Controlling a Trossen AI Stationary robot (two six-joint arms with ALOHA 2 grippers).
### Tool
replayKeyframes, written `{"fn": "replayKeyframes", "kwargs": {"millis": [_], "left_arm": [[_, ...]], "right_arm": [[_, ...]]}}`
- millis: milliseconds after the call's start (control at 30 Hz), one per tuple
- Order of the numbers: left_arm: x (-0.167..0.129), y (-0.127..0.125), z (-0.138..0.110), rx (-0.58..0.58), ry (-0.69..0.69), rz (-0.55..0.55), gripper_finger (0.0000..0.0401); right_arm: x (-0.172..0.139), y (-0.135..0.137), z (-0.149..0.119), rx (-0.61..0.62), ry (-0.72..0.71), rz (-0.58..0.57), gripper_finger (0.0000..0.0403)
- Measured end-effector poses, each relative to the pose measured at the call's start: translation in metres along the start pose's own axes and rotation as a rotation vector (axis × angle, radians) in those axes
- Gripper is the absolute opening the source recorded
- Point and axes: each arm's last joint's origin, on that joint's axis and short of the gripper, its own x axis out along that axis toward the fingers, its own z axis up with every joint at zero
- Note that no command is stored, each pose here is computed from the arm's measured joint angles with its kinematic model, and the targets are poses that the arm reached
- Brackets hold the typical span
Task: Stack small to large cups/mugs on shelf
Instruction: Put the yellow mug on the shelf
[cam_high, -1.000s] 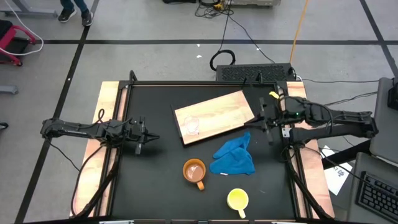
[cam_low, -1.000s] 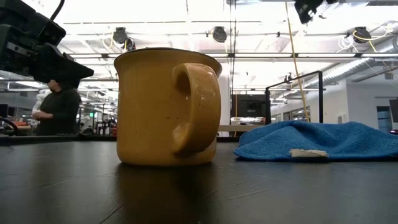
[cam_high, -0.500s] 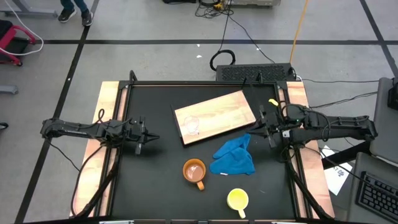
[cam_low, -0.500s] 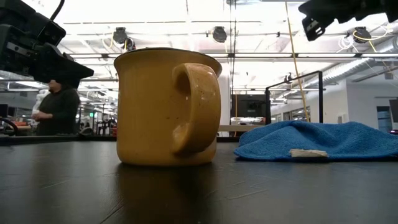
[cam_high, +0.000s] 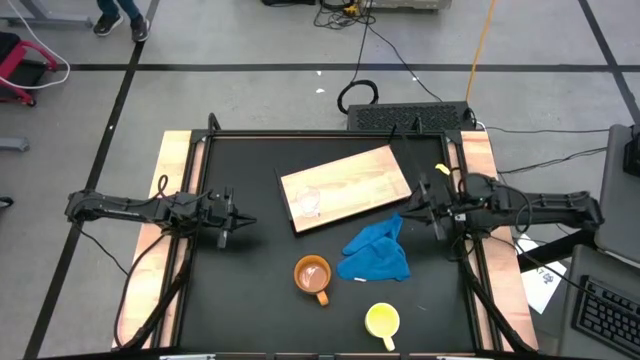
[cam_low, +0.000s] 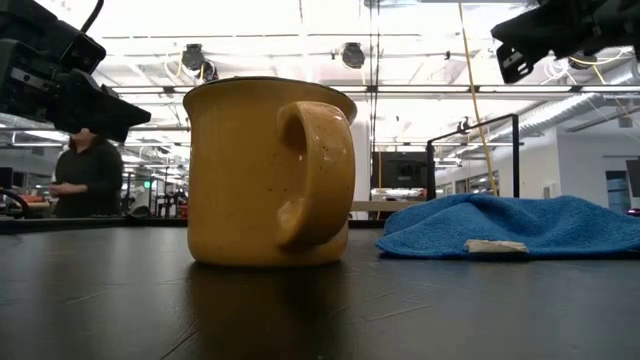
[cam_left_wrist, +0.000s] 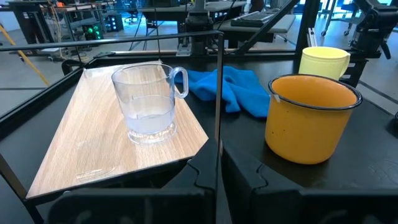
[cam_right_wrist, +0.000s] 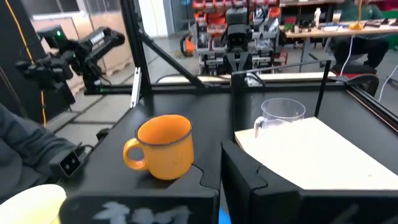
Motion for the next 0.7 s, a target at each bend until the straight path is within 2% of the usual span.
{"fn": "replayKeyframes", "kwargs": {"millis": [200, 333, 700], "left_arm": [[0.000, 0.000, 0.000, 0.000, 0.000, 0.000, 0.0024], [0.000, 0.000, 0.000, 0.000, 0.000, 0.000, 0.0024], [0.000, 0.000, 0.000, 0.000, 0.000, 0.000, 0.0024]], "right_arm": [[0.001, -0.003, -0.020, 0.016, -0.076, -0.024, 0.0000], [0.001, -0.005, -0.033, 0.027, -0.063, -0.073, 0.0000], [-0.001, -0.007, -0.060, 0.026, -0.043, -0.079, 0.0000]]}}
